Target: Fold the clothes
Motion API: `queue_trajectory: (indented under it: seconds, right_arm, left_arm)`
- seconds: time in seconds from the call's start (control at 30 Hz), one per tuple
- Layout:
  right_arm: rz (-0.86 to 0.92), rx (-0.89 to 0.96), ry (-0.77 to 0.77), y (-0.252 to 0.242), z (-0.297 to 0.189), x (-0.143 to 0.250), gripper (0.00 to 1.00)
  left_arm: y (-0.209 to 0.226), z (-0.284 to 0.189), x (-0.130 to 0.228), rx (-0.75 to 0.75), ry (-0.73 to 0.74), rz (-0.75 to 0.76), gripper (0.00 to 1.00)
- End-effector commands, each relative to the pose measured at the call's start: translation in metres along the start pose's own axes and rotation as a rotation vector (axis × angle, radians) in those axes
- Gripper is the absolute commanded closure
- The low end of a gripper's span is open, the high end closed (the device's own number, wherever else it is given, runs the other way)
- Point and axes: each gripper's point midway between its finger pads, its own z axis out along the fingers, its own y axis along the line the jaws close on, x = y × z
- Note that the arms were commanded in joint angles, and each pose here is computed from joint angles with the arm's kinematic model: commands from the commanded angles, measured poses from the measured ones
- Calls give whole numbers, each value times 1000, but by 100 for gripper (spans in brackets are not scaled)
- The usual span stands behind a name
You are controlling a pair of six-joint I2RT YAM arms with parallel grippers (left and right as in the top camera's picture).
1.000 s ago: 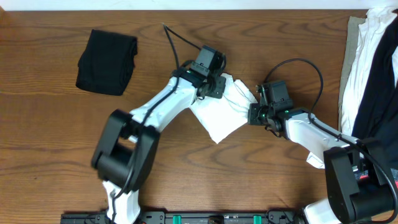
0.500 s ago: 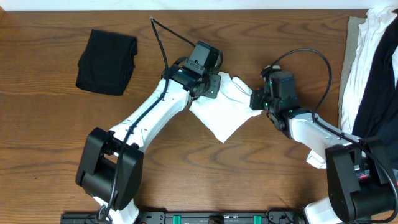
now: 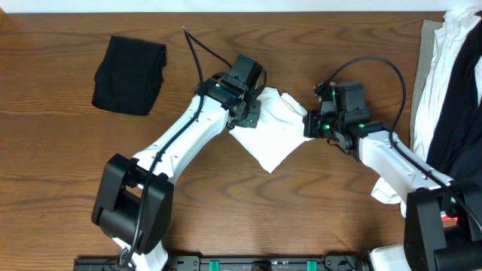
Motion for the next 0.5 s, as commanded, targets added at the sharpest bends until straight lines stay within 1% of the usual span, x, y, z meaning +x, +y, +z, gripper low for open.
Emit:
queue_trajectory:
  seconds: [0.0,0.1,0.23,0.37,0.47]
  right_arm:
    - [16,-22,45,4,-5,8,99]
    - [21,-6,98,0,-6,21,99]
    - [27,3,129,-3,-7,29,99]
    - [44,12,141,-8,-9,31,99]
    - [55,18,137,-13,-10,30,99]
  left_arm:
    - [9,23,8,-33,29,-16,88]
    - [10,40,6,-40,30,-17,88]
    - [11,59,11,-46,52,-17,89]
    - [17,71,30,-69,131,-30,89]
    - [21,67,47,-92,198,-64,90]
